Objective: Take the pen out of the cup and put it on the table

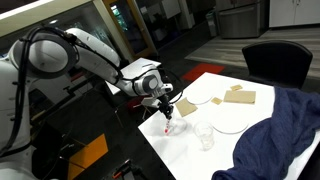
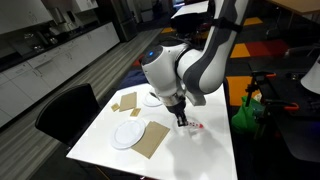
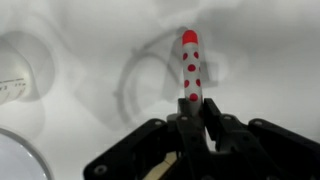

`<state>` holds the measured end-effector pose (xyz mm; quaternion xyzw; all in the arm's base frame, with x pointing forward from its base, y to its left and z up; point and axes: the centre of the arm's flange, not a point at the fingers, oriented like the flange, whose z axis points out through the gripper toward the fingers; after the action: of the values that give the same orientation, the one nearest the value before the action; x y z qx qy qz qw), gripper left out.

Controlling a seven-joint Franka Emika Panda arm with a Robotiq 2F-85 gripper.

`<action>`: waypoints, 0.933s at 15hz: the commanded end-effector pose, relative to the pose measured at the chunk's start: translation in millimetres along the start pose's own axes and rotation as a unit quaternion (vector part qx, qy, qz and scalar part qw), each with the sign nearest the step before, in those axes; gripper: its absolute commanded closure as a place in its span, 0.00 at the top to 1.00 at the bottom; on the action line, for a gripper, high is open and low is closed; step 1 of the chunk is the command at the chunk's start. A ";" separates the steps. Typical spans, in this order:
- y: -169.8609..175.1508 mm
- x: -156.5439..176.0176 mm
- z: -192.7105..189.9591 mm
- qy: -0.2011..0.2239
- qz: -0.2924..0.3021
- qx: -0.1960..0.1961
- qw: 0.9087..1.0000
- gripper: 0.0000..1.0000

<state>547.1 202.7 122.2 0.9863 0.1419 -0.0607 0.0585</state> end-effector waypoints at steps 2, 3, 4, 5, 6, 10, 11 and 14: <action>1.1 19.6 9.6 -0.024 -0.001 0.000 1.000 0.05; 0.9 20.6 11.7 -0.026 0.000 0.000 1.000 0.05; 1.0 21.1 13.8 -0.028 0.001 0.001 1.000 0.40; 0.8 21.9 15.3 -0.029 0.002 0.001 1.000 0.47; 1.0 22.6 16.7 -0.030 0.003 0.002 1.000 0.52; 1.8 22.4 16.2 -0.027 0.007 0.003 1.000 0.83; 2.8 20.8 12.7 -0.024 0.008 0.003 1.000 0.89; 6.7 14.7 -0.4 -0.014 0.013 -0.003 1.000 1.00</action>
<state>563.6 203.7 100.6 0.9872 0.1289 -0.0749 0.0574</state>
